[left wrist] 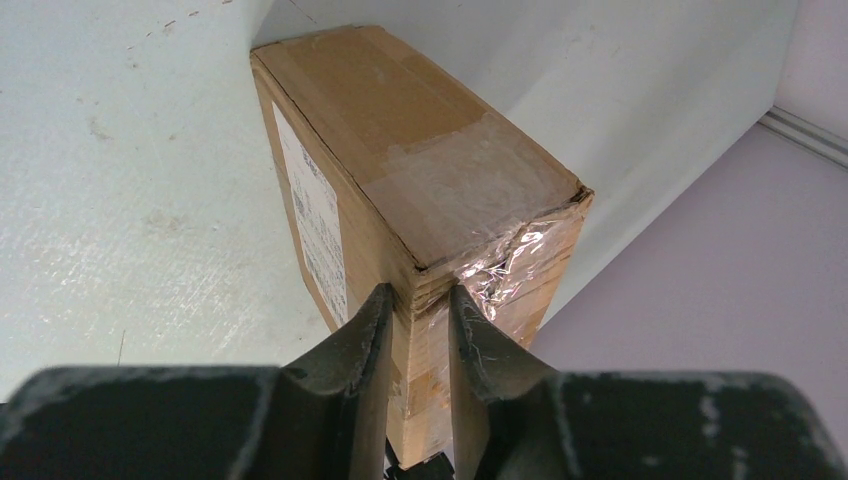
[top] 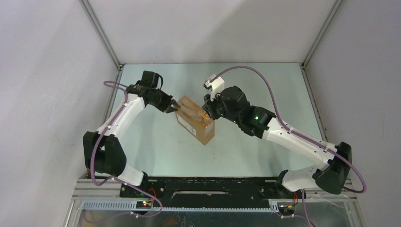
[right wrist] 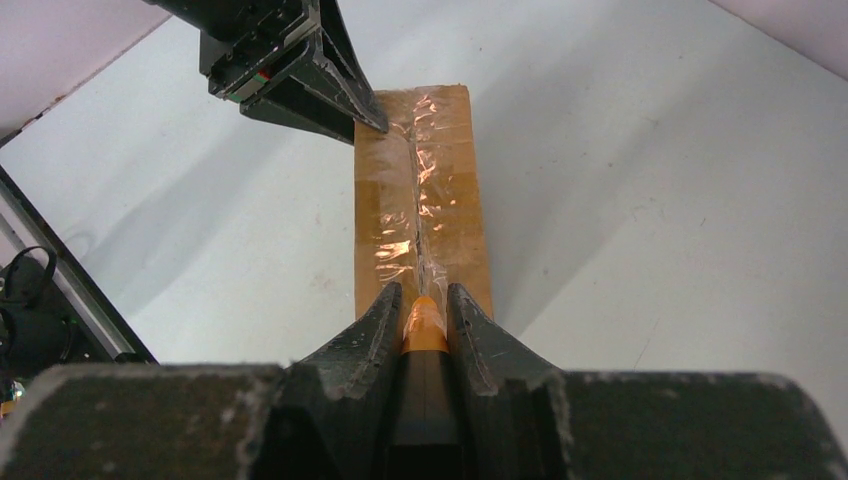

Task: Unpack the express box
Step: Cut the express box at the center of the board.

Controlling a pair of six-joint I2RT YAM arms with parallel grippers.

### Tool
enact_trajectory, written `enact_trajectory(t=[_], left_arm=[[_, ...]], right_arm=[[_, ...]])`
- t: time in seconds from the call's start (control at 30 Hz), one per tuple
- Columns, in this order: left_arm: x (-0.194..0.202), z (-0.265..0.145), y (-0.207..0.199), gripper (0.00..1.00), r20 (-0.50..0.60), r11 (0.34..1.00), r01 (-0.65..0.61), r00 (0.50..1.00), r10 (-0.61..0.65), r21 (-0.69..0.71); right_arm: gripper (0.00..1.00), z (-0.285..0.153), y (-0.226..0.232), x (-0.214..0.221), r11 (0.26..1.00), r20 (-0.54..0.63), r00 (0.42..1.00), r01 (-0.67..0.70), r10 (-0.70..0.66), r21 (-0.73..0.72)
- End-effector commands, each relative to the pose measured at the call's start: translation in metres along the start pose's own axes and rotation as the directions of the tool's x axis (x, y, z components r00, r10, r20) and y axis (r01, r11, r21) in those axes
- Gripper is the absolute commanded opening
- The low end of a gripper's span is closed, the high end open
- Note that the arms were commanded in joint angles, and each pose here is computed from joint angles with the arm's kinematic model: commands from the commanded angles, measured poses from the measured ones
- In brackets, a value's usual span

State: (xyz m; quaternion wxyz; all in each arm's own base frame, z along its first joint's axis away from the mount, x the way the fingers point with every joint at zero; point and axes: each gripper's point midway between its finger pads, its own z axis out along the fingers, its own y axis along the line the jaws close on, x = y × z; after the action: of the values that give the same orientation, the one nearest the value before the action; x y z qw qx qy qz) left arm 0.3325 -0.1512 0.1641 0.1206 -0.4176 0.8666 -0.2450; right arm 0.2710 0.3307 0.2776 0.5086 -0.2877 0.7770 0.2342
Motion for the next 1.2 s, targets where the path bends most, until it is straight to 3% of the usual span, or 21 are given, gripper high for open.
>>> enact_trajectory(t=[0.0, 1.17], left_arm=[[-0.018, 0.021, 0.074, 0.26, 0.098, 0.951, 0.037, 0.995, -0.007, -0.308], [-0.019, 0.024, 0.081, 0.25, 0.108, 0.940, 0.059, 0.994, -0.023, -0.337]], right_arm=[[0.00, -0.015, -0.014, 0.015, 0.998, -0.049, 0.999, 0.022, -0.019, 0.056], [0.00, -0.037, -0.017, 0.029, 0.998, -0.065, 0.998, -0.011, 0.015, 0.057]])
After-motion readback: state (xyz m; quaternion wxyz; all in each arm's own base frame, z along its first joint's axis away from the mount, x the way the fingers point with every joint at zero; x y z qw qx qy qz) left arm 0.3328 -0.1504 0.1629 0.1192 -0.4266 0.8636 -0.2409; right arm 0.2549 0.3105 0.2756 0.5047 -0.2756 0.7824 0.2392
